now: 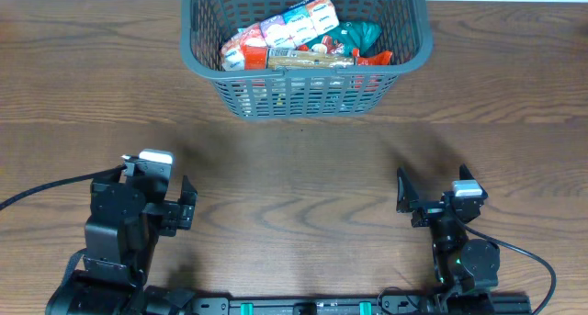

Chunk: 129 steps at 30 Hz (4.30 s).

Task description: Pack container

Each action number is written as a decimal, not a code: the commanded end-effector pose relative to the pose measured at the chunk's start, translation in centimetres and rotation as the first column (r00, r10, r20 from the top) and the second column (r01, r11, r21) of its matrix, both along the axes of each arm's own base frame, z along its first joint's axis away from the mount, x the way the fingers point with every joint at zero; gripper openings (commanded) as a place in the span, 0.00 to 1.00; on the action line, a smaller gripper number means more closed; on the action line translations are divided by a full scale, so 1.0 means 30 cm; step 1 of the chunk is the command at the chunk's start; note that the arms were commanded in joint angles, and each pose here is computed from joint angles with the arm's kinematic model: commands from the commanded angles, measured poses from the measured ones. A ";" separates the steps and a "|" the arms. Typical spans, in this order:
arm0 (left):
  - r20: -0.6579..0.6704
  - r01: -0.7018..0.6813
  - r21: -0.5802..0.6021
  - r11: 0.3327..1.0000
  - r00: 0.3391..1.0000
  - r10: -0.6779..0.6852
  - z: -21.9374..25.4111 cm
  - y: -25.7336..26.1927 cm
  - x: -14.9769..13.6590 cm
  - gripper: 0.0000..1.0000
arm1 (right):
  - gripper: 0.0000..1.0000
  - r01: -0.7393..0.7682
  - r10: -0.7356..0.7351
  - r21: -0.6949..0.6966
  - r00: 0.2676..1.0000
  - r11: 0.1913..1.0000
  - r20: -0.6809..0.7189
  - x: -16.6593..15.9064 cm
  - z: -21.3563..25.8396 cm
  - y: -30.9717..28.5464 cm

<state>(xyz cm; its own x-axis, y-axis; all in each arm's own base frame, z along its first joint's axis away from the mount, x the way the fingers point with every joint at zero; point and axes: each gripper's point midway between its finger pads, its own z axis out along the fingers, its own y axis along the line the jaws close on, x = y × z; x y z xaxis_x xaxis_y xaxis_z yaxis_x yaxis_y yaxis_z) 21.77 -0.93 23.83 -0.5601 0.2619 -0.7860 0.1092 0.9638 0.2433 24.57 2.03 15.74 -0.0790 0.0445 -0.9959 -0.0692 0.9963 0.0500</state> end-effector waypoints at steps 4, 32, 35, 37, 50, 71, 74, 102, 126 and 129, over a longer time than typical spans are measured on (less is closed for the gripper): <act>-0.002 -0.010 -0.002 1.000 1.000 0.010 -0.007 0.004 -0.002 0.98 | 0.99 -0.010 0.010 -0.008 1.000 1.000 0.004 -0.002 -0.001 0.007; 0.350 -0.026 -0.416 0.909 0.918 0.186 -0.038 0.001 -0.017 0.99 | 0.99 -0.010 0.010 -0.008 1.000 1.000 0.004 -0.002 -0.001 0.007; 0.453 0.015 -0.431 0.902 0.868 0.202 -0.049 0.002 0.015 0.98 | 0.99 -0.010 0.010 -0.008 1.000 1.000 0.004 -0.002 -0.001 0.007; 0.498 0.035 -0.437 0.899 0.841 0.210 -0.073 0.002 0.032 0.99 | 0.99 -0.010 0.010 -0.008 1.000 1.000 0.004 -0.002 -0.001 0.007; 0.461 0.131 -0.299 0.945 0.887 0.023 -0.304 -0.074 0.085 0.99 | 0.99 -0.010 0.010 -0.008 1.000 1.000 0.004 -0.002 -0.001 0.007; 0.457 0.366 -0.209 0.907 0.856 -0.240 -0.317 -0.192 0.053 0.98 | 0.99 -0.010 0.010 -0.008 1.000 1.000 0.004 -0.002 -0.001 0.007; 0.445 0.313 -0.205 0.928 0.874 -0.196 -0.327 -0.162 0.064 0.99 | 0.99 -0.010 0.010 -0.008 1.000 1.000 0.004 -0.002 -0.001 0.007; 0.451 0.271 -0.234 0.934 0.881 -0.142 -0.321 -0.139 0.069 0.99 | 0.99 -0.010 0.010 -0.008 1.000 1.000 0.004 -0.002 -0.001 0.007; 0.449 0.270 -0.235 0.934 0.882 -0.142 -0.322 -0.139 0.069 0.98 | 0.99 -0.010 0.010 -0.008 1.000 1.000 0.004 -0.002 0.000 0.007; 0.449 0.270 -0.235 0.934 0.882 -0.143 -0.322 -0.140 0.069 0.99 | 0.99 -0.010 0.010 -0.008 1.000 1.000 0.004 -0.002 -0.001 0.007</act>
<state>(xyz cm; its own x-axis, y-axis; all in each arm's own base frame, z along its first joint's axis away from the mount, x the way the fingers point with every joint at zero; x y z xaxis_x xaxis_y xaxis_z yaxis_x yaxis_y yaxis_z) 23.85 -5.31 15.73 -0.0751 0.0710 -0.9947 0.2707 0.9615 0.0482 24.56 2.04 15.80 -0.0763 0.0444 -0.9961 -0.0698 0.9963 0.0497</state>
